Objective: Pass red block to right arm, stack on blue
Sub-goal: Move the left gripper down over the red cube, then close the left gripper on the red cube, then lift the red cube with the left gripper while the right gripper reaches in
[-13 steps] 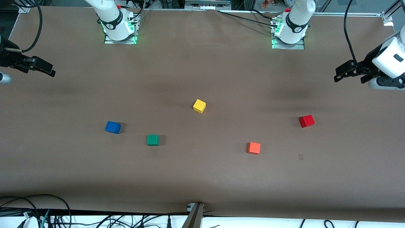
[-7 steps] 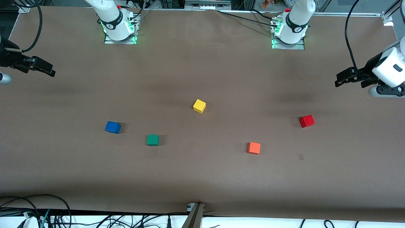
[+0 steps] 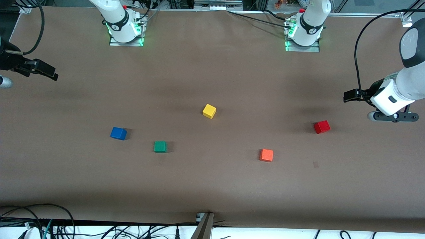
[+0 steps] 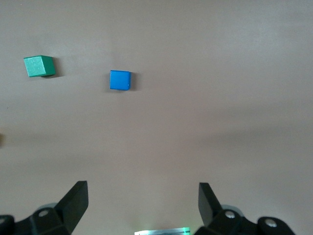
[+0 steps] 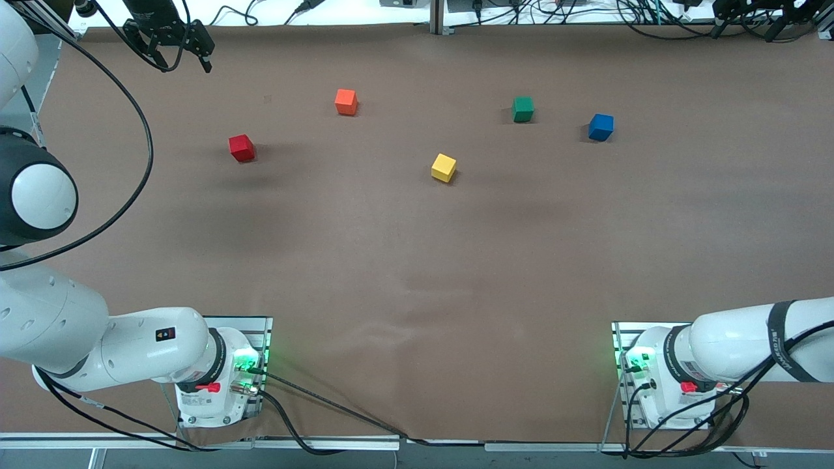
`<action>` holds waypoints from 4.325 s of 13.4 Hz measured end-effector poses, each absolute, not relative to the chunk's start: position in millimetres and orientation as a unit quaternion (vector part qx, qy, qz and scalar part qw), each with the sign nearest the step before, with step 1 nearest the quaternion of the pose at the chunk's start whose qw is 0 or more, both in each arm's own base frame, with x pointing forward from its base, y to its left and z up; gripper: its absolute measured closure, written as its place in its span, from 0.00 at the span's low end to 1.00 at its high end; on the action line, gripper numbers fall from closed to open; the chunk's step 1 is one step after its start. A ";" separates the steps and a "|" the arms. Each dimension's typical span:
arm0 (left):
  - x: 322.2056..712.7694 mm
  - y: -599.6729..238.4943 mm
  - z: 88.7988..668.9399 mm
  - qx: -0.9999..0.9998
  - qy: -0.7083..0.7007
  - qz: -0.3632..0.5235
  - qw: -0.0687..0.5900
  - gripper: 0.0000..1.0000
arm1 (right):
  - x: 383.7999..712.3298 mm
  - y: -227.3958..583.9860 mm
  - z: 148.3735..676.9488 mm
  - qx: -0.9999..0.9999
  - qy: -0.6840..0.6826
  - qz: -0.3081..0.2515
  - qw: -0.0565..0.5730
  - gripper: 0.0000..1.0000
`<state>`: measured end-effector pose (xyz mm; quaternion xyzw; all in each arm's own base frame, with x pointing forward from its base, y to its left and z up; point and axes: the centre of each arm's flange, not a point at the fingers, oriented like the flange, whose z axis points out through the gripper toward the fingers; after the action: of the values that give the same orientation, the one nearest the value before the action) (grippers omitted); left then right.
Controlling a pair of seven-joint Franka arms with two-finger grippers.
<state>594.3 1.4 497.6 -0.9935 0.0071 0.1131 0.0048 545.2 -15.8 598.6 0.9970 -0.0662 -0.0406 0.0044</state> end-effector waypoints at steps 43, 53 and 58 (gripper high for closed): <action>635.9 49.5 280.9 -0.915 0.402 0.001 0.012 0.44 | 545.2 -16.0 598.5 0.997 -0.066 -0.041 0.004 0.00; 654.7 3.3 334.0 -0.821 0.567 -0.016 -0.070 0.44 | 545.3 -14.7 598.5 0.997 -0.067 -0.041 -0.002 0.00; 646.9 -2.3 328.4 -0.774 0.605 -0.061 -0.175 0.44 | 545.4 -12.1 598.6 0.997 -0.068 -0.041 -0.018 0.00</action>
<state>646.9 -2.3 328.4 -0.7744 0.6050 -0.0608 -0.1747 545.4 -12.1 598.6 0.9967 -0.0676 -0.0415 -0.0177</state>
